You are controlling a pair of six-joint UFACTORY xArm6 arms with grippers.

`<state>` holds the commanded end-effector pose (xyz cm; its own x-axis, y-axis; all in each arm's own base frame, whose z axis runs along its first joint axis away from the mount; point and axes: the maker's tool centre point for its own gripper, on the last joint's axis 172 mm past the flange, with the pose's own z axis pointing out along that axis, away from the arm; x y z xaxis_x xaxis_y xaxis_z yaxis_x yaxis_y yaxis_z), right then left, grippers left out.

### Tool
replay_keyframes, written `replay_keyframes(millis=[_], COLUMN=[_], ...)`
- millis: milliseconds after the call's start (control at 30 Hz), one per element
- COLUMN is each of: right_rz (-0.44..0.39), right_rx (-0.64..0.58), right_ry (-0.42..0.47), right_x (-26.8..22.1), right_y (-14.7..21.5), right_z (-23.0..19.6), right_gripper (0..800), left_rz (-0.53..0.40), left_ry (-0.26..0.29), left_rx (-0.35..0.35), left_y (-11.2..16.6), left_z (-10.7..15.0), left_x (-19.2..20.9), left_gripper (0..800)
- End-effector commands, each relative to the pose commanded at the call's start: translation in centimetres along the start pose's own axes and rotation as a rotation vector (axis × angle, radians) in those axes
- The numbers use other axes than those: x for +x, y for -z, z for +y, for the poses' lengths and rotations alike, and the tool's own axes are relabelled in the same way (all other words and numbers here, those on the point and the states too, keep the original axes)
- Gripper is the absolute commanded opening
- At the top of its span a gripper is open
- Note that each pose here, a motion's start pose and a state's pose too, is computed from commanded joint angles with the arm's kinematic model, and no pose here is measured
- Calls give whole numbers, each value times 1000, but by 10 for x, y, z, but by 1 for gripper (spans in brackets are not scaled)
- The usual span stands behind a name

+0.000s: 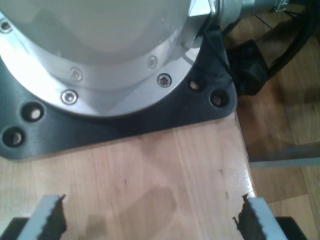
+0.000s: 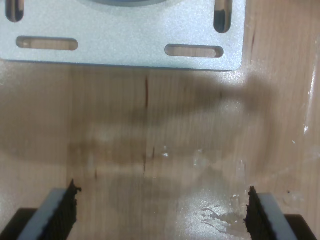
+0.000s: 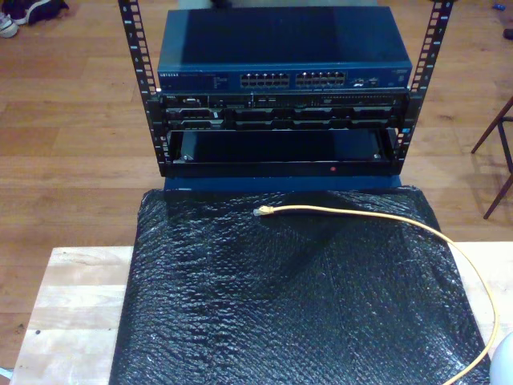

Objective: Grab the cable and plug it in

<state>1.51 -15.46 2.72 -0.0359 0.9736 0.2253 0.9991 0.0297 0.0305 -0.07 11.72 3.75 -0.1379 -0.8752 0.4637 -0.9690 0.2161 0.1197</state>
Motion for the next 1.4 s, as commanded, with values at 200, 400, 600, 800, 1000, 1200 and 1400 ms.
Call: replay_keyframes(millis=[200, 400, 600, 800, 1000, 1200, 1400], right_rz=[0, 0, 2, 2, 2, -29, -44], right_rx=[0, 0, 1, 1, 1, 2, 0], right_ry=[0, 0, 4, 4, 4, 5, 5], right_x=[0, 0, 0, 0, 0, -8, -11], right_y=[0, 0, 0, 0, 0, 9, 15], right_z=[0, 0, 0, 0, 0, 0, 1], right_gripper=[798, 798, 798, 798, 798, 798, 799], left_rz=[2, 2, 2, 0, 2, 1, -10], left_ry=[0, 0, 0, 0, 0, -3, 1], left_rx=[0, 0, 0, 0, 0, -5, -6], left_y=[0, 0, 0, 0, 0, 1, 8], left_z=[0, 0, 0, 0, 0, 1, 3], left_x=[0, 0, 0, 0, 0, 0, -4], left_gripper=[800, 800, 800, 800, 800, 800, 800])
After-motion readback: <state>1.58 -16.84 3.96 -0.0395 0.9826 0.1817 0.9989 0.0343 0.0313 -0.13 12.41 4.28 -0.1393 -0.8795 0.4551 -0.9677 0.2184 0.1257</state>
